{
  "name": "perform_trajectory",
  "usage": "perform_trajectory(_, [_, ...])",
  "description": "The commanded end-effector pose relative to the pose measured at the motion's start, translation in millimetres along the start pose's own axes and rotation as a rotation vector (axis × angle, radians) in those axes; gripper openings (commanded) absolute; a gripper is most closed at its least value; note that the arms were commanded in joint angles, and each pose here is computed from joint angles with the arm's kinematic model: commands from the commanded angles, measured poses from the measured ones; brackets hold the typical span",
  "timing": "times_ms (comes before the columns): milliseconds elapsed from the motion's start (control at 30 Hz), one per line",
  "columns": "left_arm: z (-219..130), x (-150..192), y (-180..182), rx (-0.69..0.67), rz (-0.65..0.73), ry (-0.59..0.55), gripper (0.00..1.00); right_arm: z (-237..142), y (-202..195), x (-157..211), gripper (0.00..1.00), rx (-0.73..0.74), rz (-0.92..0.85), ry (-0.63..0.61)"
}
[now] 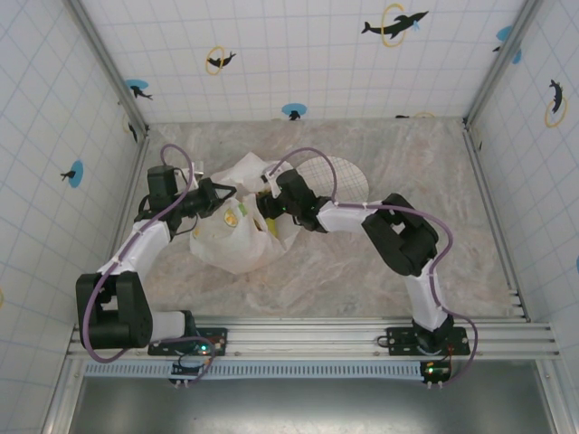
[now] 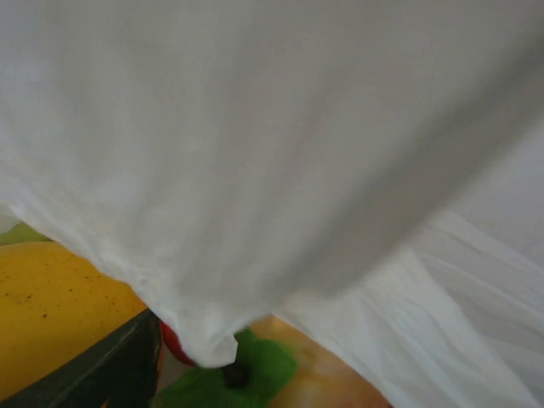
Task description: Place the fruits into the plastic bag
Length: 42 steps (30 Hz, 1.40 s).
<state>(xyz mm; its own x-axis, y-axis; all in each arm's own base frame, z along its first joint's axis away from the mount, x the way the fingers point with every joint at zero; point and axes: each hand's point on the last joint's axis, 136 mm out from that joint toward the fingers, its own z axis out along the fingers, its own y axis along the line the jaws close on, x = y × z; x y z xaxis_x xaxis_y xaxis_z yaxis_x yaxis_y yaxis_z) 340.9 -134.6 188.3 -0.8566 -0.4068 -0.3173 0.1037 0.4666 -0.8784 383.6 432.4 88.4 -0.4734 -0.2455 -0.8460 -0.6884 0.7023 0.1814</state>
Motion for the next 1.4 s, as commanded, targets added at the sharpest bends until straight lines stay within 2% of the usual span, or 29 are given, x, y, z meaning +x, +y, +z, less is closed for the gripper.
perform_trajectory(0, [-4.2, -4.3, -9.9, 0.027, 0.022, -0.013, 0.0, -23.6, 6.1, -30.8, 0.78, -0.049, 0.036, -0.097])
perform_trajectory(233, [-3.8, -4.5, -8.0, 0.022, 0.019, -0.013, 0.0, -54.9, 12.1, -31.6, 0.79, -0.086, 0.035, -0.102])
perform_trajectory(600, [-3.3, -5.3, -7.1, 0.018, 0.016, -0.014, 0.0, -114.2, 17.8, -7.7, 0.78, -0.119, 0.02, -0.053])
perform_trajectory(800, [-3.2, -5.7, -6.7, 0.017, 0.016, -0.015, 0.0, -147.5, -4.2, 14.6, 0.77, -0.086, 0.17, -0.036])
perform_trajectory(1000, [-2.8, -5.6, -5.7, 0.014, 0.013, -0.015, 0.0, -145.0, -31.9, 38.1, 0.78, -0.02, 0.359, -0.011])
perform_trajectory(1233, [-3.1, -4.5, -5.5, 0.014, 0.013, -0.013, 0.0, -116.2, -30.8, 37.7, 0.79, -0.079, 0.461, 0.02])
perform_trajectory(1367, [-3.8, -5.0, -6.5, 0.015, 0.018, -0.015, 0.0, -103.7, -33.6, 41.0, 0.74, -0.098, 0.507, 0.03])
